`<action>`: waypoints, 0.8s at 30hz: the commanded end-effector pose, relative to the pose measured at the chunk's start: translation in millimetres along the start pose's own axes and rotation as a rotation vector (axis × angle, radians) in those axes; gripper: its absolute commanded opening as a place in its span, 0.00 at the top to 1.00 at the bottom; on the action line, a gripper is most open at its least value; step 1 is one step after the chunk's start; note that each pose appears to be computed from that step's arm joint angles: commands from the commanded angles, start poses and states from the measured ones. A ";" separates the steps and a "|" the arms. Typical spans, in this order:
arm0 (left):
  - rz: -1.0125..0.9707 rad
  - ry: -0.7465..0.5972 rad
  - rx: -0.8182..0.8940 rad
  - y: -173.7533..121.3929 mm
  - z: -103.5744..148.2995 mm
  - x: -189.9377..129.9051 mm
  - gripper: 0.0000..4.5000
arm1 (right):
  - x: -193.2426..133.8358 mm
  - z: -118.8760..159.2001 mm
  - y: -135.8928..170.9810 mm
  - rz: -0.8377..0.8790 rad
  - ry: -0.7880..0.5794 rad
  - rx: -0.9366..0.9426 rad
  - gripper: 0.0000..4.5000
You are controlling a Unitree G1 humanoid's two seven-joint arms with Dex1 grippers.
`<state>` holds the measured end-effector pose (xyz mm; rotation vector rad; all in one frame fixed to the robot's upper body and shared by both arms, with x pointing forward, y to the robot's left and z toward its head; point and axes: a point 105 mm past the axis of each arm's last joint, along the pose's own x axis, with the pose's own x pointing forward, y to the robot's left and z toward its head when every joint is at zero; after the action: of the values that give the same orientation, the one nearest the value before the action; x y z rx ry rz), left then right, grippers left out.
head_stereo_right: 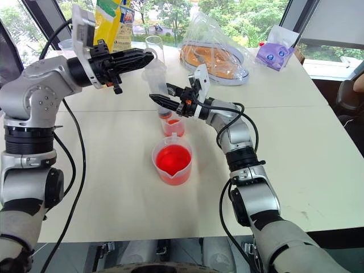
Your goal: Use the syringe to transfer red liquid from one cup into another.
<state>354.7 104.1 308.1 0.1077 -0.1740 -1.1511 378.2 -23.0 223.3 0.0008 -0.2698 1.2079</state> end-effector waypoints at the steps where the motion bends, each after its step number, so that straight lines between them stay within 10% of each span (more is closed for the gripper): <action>1: -0.077 0.069 -0.025 -12.8 -22.3 8.4 0.99 | 0.6 60.8 -7.6 -0.029 -0.164 -0.112 0.68; 20: -0.081 0.020 -0.056 -13.1 -18.2 9.0 0.99 | -4.7 59.1 -12.0 -0.040 -0.138 -0.110 0.68; 24: -0.055 -0.007 -0.062 -6.7 -4.9 2.1 0.65 | -2.6 45.0 -4.1 -0.017 -0.107 -0.086 0.68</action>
<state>352.6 100.8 301.7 0.0593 -0.1595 -1.1912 381.9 -33.7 230.5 -0.0074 -0.2675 1.1689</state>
